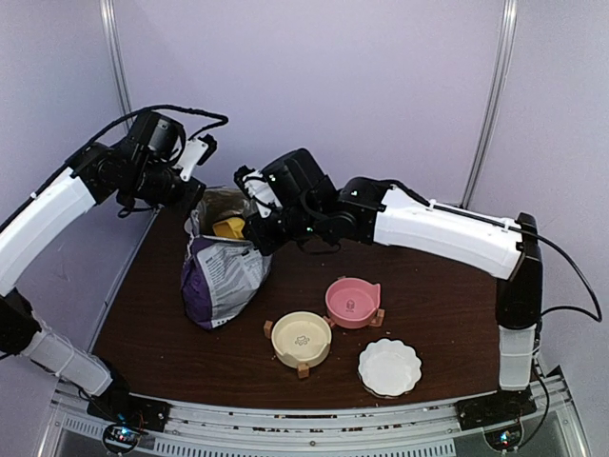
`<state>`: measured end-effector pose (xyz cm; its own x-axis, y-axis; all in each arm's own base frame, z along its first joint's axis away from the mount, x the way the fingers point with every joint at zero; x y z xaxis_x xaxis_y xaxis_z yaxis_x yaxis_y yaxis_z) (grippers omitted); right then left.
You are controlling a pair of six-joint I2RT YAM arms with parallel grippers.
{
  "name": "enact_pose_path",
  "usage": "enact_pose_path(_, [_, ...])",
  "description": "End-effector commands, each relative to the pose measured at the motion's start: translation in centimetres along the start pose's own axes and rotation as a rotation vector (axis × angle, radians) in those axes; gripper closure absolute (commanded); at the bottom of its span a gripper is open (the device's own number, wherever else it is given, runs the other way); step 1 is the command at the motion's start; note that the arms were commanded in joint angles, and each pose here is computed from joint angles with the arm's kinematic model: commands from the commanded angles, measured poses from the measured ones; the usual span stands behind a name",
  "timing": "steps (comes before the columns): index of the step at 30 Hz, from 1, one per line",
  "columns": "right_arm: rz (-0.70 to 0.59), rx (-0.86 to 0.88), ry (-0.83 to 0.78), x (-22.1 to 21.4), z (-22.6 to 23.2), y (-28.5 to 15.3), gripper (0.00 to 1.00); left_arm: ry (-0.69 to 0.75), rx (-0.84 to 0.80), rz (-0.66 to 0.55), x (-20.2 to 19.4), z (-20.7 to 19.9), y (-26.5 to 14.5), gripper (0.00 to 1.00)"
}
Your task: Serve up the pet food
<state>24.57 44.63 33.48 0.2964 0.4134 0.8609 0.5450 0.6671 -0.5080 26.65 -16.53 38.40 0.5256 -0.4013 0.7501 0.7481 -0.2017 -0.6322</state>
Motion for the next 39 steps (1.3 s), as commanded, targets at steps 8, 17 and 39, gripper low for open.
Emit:
enact_pose_path(8, [0.268, -0.287, 0.011, -6.9, -2.7, -0.3, 0.93, 0.042, -0.535, -0.271, -1.5, -6.4, -1.0, 1.00])
enact_pose_path(17, [0.428, -0.209, 0.108, -10.8, -2.4, 5.1, 0.94, 0.002, -0.618, -0.197, -2.5, -8.5, 2.7, 1.00])
enact_pose_path(39, [0.486, 0.498, 0.314, -11.1, 1.8, 1.5, 0.94, 0.013, -0.563, -0.156, -3.1, -8.5, 4.0, 1.00])
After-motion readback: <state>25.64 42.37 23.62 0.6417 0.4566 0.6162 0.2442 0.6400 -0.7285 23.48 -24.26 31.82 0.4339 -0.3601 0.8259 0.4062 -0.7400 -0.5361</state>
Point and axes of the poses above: each gripper's point midway between its finger pads, its own y axis out along the fingers, its own z axis along the line the jaws close on, x = y × z, the point moved 9 cm from there along -y, back along the fingers, and after that the axes turned 5 degrees about -y, right-handed, at the moved point
